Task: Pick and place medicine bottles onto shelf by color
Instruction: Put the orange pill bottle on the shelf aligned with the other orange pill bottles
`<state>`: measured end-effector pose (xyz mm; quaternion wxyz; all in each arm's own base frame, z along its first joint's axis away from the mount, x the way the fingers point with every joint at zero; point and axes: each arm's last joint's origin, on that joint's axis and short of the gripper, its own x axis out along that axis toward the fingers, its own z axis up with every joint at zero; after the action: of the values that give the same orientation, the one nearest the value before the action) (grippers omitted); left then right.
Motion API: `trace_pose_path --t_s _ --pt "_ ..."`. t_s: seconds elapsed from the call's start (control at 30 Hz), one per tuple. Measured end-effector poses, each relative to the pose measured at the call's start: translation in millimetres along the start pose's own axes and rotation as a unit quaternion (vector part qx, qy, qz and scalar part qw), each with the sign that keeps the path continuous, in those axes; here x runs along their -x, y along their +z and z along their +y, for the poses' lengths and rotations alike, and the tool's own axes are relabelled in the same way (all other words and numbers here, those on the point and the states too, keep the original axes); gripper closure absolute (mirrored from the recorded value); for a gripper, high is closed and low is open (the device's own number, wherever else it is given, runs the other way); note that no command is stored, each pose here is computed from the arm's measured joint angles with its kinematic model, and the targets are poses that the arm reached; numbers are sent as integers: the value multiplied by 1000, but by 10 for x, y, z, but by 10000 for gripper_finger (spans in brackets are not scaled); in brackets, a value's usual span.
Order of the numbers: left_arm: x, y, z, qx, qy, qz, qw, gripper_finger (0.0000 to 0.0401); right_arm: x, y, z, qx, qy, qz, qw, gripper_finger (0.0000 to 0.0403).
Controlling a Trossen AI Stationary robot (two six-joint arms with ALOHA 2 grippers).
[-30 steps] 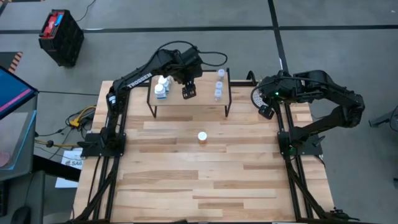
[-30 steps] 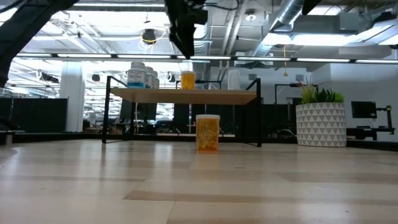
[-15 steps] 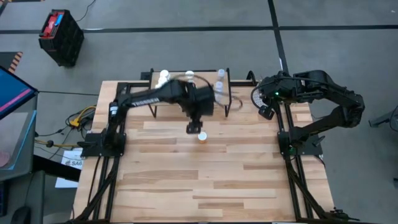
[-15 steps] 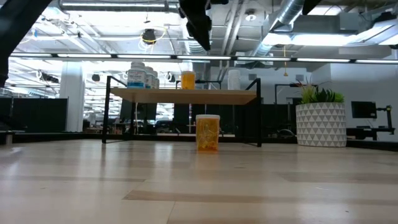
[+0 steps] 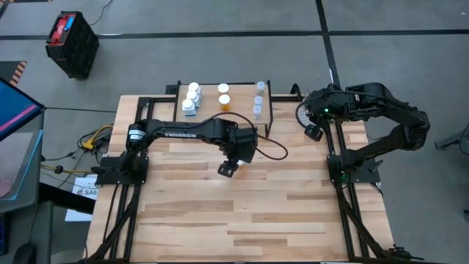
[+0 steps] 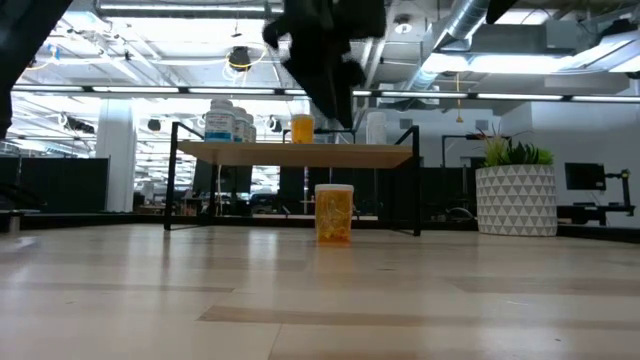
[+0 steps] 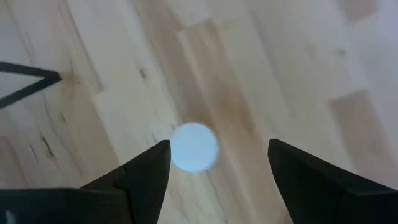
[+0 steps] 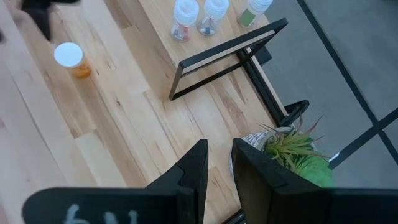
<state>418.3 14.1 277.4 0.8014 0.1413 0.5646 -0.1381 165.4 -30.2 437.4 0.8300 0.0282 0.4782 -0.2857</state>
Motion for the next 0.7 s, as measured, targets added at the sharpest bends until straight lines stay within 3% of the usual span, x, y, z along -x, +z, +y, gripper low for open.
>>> trace_pose_path --t_s 0.17,0.47,0.7 --pt "-299 -83 43 8 46 7 999 144 0 -1 3 1 6 1 1000 308" --pt "-312 -103 30 -3 38 15 999 141 0 -2 6 1 11 3 1000 308" --pt "-311 -109 43 -10 39 15 999 112 0 -2 7 1 12 3 1000 308"
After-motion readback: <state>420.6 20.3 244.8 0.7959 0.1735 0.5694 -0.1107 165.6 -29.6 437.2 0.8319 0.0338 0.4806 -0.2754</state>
